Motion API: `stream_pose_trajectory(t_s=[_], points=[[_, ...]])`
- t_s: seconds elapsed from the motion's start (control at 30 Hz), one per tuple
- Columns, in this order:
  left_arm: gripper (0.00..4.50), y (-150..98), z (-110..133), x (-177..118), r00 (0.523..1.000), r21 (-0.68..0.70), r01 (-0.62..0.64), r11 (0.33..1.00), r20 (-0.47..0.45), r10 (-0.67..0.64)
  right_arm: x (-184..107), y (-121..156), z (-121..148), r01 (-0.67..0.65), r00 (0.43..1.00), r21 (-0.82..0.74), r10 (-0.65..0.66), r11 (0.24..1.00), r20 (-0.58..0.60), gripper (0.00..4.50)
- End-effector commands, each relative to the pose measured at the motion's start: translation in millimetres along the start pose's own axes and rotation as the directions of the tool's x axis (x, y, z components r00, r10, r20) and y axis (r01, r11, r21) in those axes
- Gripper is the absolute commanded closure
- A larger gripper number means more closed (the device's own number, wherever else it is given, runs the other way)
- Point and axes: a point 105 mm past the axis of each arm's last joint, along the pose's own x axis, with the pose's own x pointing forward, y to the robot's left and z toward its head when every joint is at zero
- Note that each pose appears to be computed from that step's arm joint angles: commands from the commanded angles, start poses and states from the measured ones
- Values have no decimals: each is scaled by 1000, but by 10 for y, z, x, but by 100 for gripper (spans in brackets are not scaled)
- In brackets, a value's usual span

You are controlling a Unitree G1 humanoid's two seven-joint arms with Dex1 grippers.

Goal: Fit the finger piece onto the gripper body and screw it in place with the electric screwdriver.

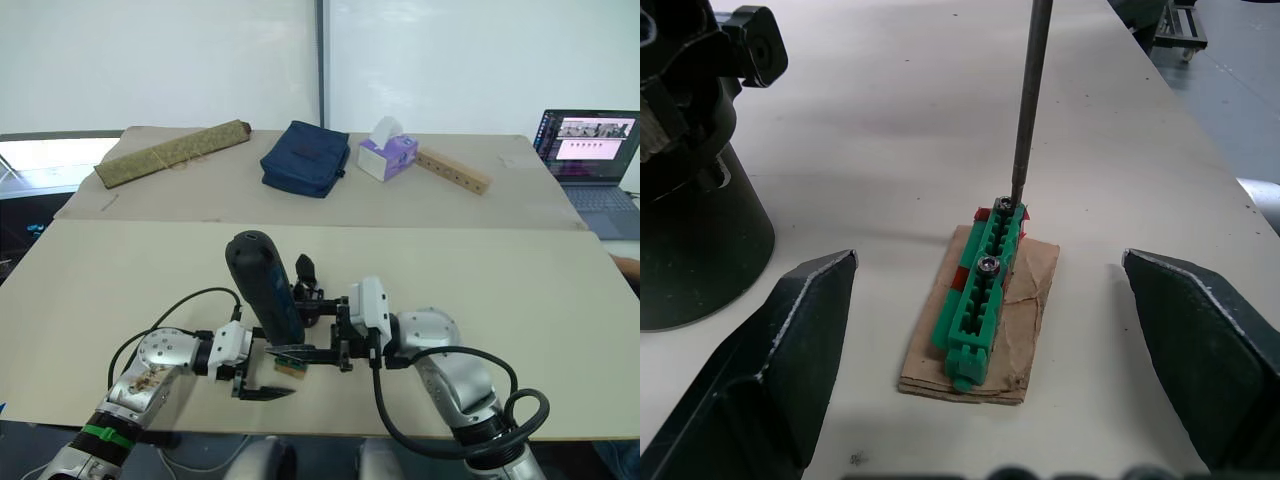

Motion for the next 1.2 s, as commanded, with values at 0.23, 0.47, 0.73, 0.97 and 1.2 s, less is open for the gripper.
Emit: stream_pose_trajectory(t_s=[0.23,0.47,0.73,0.97,1.2], points=[[0,-117,-71,76,999,-36,40,999,-14,-40,5,-30,143,4,999,-53,-2,999,40,258],[0,-112,-92,72,999,-38,37,999,-17,-38,-4,-40,132,9,999,-50,-7,999,39,258],[0,-119,-105,71,999,-37,38,999,-18,-39,3,-30,130,3,999,-46,-1,999,40,258],[0,-117,-108,72,999,-36,38,999,-19,-39,2,-32,129,1,999,-47,1,999,38,258],[0,-113,-117,66,999,-36,37,999,-20,-38,-7,-40,133,3,999,-42,-2,999,34,258]])
